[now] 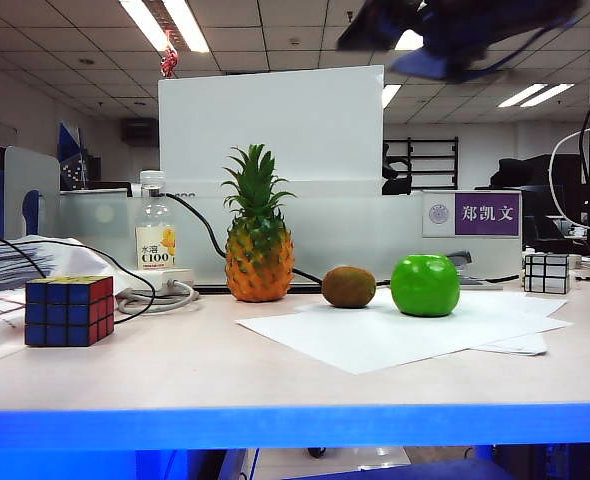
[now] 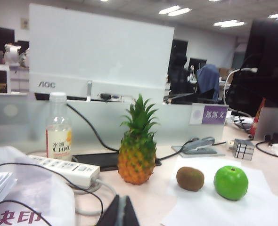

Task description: Arrange all the fruits from large to small from left to right in a row.

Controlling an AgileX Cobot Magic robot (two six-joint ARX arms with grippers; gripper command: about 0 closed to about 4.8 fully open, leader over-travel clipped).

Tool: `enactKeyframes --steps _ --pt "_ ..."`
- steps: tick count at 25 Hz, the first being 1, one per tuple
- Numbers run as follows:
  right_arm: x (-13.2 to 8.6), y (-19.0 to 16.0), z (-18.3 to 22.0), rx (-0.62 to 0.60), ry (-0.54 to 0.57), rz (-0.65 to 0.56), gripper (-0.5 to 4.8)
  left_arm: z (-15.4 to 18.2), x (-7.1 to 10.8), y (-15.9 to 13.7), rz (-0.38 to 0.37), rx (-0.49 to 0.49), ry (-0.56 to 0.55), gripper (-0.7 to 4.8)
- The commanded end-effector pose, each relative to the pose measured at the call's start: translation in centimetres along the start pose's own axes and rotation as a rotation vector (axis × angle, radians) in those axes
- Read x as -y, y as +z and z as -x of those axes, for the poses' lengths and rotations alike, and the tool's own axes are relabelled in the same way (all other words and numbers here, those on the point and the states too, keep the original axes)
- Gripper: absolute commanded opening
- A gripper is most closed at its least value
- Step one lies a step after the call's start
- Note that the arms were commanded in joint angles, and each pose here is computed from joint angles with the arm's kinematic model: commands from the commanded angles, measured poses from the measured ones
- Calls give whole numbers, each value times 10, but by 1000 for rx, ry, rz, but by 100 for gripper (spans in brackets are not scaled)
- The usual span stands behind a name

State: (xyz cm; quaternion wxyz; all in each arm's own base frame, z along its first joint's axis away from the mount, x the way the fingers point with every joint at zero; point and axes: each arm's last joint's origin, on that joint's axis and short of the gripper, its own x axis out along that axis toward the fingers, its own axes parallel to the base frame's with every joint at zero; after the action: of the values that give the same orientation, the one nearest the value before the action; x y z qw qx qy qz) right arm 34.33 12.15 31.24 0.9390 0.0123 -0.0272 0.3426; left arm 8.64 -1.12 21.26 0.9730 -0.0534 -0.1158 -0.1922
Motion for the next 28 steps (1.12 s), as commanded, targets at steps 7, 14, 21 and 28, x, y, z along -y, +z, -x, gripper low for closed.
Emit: enactKeyframes --steps 7,14,21,28 --pt "25 -28 -92 -58 76 58 479 0 2 3 -14 14 -35 -5" --pt "22 -56 -143 -62 173 53 479 0 4 2 11 1 -113 -2" --pt "11 -56 -174 -11 209 72 479 0 5 3 16 4 -140 22" --pt "11 -49 -196 27 171 86 479 0 5 4 13 9 -141 23"
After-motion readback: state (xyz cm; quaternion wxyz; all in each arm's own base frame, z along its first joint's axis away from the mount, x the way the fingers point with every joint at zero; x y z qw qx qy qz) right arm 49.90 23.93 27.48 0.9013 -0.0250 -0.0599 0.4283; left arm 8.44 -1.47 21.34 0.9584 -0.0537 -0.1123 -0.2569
